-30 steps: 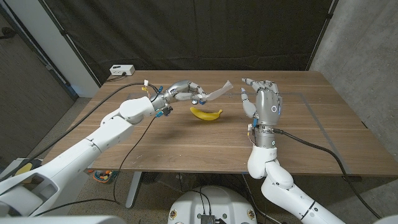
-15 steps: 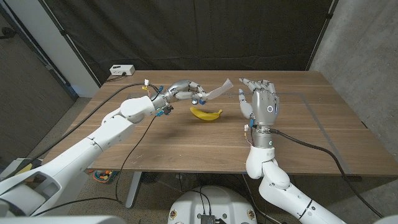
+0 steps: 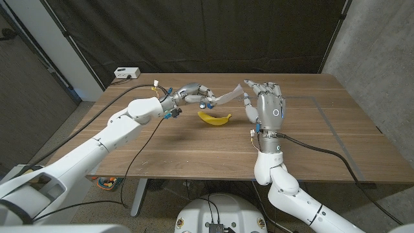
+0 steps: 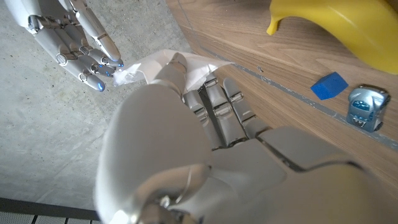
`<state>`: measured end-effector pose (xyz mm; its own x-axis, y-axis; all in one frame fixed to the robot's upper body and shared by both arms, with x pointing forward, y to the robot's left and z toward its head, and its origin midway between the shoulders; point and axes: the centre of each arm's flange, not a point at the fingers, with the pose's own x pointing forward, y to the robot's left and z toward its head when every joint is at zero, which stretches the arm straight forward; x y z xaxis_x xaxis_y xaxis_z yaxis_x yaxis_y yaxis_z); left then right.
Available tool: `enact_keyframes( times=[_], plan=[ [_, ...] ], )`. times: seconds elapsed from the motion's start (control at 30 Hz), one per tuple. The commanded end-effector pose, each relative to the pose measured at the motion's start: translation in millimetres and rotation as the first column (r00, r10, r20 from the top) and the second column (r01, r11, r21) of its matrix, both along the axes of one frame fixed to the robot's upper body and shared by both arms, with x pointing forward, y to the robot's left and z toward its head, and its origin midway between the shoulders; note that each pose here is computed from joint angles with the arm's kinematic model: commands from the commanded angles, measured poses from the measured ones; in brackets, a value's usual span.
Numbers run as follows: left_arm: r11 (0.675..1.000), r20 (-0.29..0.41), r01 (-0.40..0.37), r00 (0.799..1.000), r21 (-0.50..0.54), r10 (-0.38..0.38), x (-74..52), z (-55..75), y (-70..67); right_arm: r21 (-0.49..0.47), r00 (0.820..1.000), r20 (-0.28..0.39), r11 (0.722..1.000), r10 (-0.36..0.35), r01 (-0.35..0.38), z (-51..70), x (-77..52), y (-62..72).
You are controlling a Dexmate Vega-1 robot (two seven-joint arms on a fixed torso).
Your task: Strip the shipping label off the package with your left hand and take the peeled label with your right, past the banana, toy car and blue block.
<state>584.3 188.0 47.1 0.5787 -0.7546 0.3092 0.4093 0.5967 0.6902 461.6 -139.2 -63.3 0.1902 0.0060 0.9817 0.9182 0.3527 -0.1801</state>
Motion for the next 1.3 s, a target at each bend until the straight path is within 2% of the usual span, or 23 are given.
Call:
enact_keyframes(
  times=[0.03, 0.63, 1.03, 1.3],
  plan=[
    [0.999, 0.002, -0.003, 1.0, 0.038, 0.003, 4.9, 10.3, -7.3, -0.028, 1.0, 0.023, 1.0, 0.014, -0.014, 1.9, 1.3, 4.9],
    [1.0, -0.018, 0.024, 1.0, 0.021, -0.023, 7.7, 10.5, -6.5, -0.041, 1.0, -0.017, 0.999, 0.002, -0.003, 7.1, 14.7, 8.8],
    [0.999, -0.023, 0.046, 0.999, 0.001, -0.046, 5.2, 9.5, -4.8, -0.014, 0.999, 0.043, 1.0, 0.025, -0.025, 8.0, 12.4, 8.7],
    [0.999, -0.034, 0.048, 0.998, -0.007, -0.048, 9.1, 9.6, -4.3, 0.016, 0.997, 0.062, 0.999, 0.038, -0.039, 4.9, 12.9, 6.9]
  ],
)
